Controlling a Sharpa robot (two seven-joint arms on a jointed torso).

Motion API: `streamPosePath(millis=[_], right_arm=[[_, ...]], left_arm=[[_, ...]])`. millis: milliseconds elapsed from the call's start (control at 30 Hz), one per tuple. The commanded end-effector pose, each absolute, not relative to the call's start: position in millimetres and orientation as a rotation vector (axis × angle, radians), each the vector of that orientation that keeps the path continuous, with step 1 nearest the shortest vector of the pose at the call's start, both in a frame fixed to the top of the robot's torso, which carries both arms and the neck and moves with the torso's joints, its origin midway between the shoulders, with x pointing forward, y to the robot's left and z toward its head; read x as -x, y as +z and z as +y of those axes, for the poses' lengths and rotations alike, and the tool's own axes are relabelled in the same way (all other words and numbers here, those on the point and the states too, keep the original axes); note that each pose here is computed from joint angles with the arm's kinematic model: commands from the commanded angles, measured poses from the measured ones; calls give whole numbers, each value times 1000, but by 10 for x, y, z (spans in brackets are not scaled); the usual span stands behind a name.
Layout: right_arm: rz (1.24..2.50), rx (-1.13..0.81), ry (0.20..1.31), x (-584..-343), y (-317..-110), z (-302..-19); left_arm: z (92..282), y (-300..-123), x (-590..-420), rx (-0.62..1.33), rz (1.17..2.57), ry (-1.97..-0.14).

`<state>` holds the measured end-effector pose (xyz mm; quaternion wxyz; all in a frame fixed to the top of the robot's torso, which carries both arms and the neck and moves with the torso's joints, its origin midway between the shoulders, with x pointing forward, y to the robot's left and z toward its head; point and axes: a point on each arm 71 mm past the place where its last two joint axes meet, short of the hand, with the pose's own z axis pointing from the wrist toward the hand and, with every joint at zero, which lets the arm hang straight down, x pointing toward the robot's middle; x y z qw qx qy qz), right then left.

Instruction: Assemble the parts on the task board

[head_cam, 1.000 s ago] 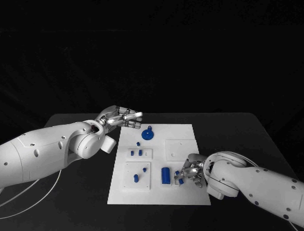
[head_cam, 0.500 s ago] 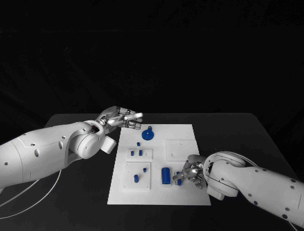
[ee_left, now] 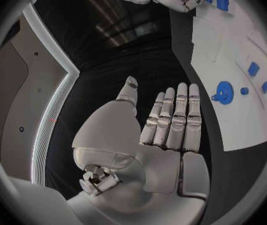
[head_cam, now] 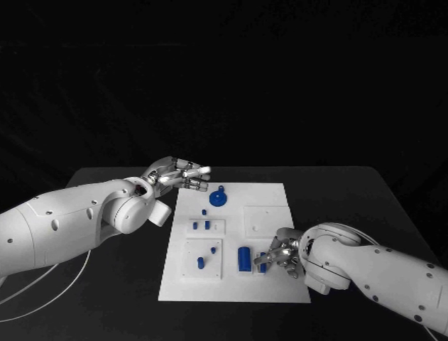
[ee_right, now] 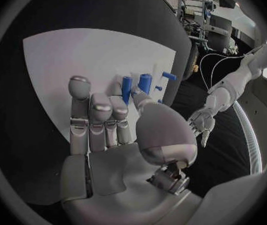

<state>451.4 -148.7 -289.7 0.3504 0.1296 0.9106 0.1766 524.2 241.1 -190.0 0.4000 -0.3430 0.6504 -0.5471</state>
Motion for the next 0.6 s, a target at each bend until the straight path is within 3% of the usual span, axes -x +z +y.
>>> streamPosePath(millis=[33, 600], right_arm=[[2393, -314, 466, -4466, -2955, -1447], [2383, -314, 484, -4468, -2947, -1439]], left_arm=[[2386, -1896, -5238, 865, 1651, -1404], [2389, -1899, -5242, 866, 1651, -1402]])
